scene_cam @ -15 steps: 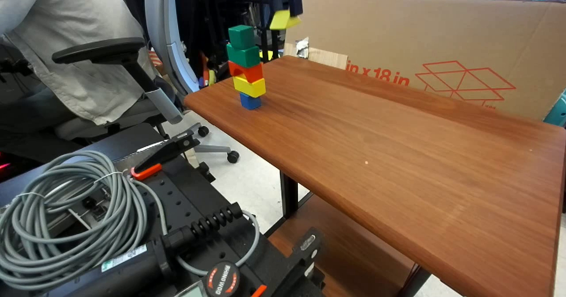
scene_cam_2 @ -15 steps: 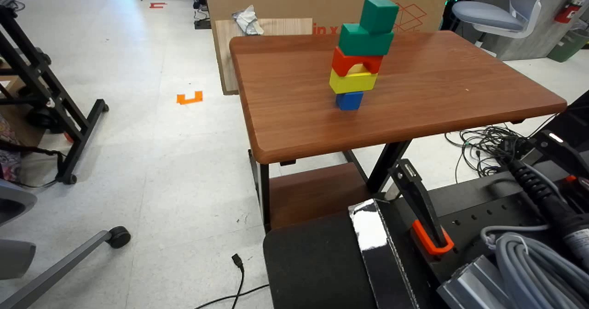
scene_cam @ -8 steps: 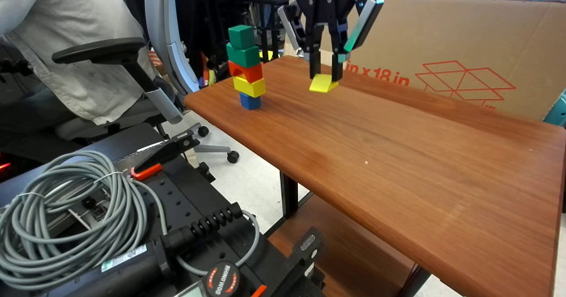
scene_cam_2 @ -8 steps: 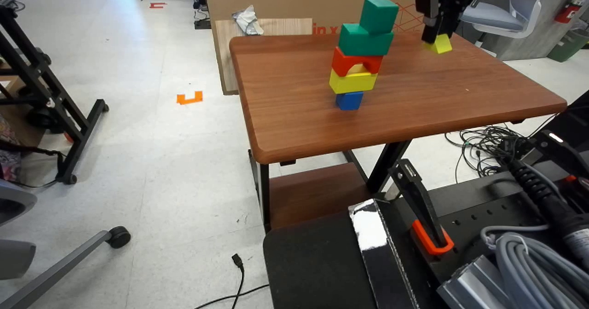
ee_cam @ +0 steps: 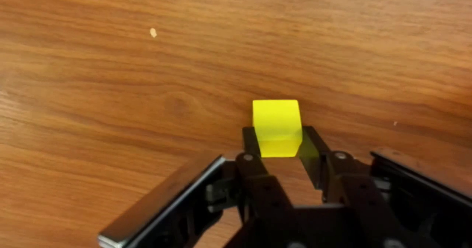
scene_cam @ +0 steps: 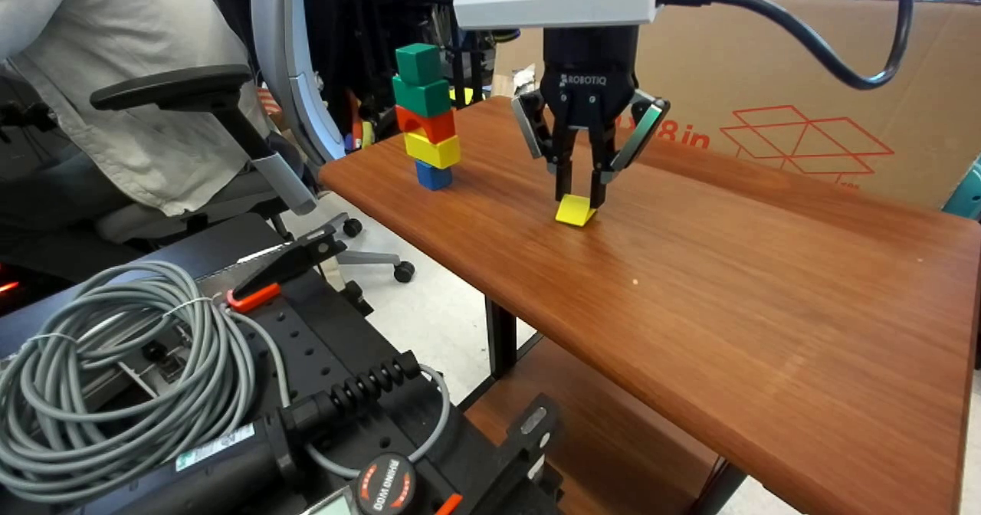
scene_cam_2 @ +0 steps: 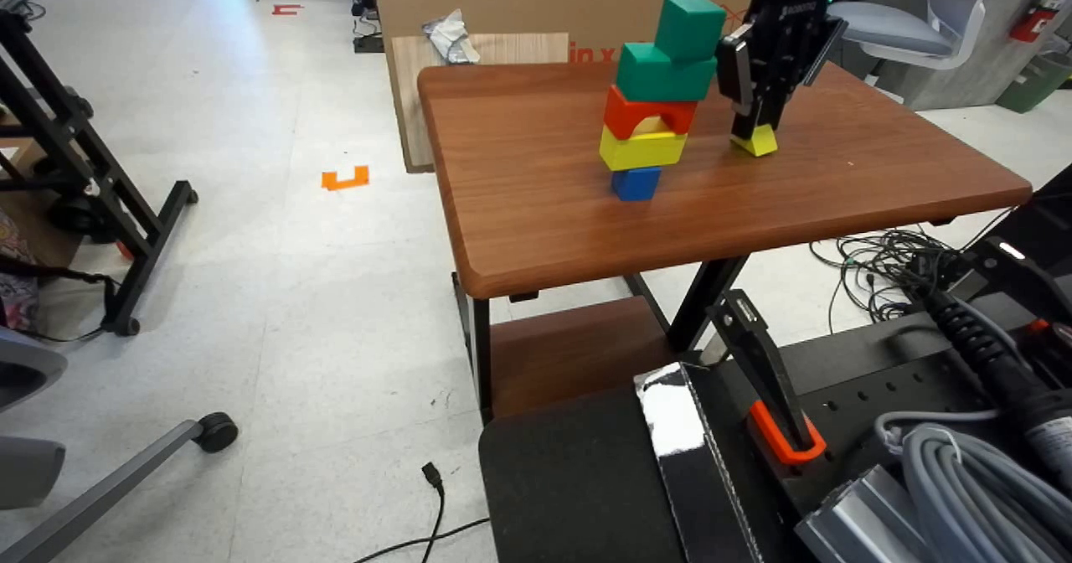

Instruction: Remove the orange object from the top of the toy tower and put it on the table

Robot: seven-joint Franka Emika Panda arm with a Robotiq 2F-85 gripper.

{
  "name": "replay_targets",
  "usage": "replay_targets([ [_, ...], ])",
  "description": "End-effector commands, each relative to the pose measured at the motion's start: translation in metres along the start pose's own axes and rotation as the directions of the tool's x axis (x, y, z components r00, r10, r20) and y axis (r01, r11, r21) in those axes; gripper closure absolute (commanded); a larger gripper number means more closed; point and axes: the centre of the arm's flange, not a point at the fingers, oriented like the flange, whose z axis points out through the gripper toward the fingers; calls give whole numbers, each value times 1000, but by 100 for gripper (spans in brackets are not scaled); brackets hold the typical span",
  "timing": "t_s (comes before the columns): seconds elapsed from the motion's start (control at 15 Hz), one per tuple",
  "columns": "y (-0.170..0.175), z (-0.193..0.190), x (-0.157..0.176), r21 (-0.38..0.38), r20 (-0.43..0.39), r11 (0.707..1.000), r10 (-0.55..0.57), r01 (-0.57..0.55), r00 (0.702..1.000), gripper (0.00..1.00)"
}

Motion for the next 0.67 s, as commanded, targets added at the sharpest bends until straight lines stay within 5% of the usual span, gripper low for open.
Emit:
replay_targets([
  [0.0,8,1,15,-5,-19,1000,-14,14,1000,41],
  [0.33,-7,-45,-6,-3,-87,1000,-12,11,996,5],
  [0.6,-33,-108,-34,3,-89,994,110,-110,990,0],
])
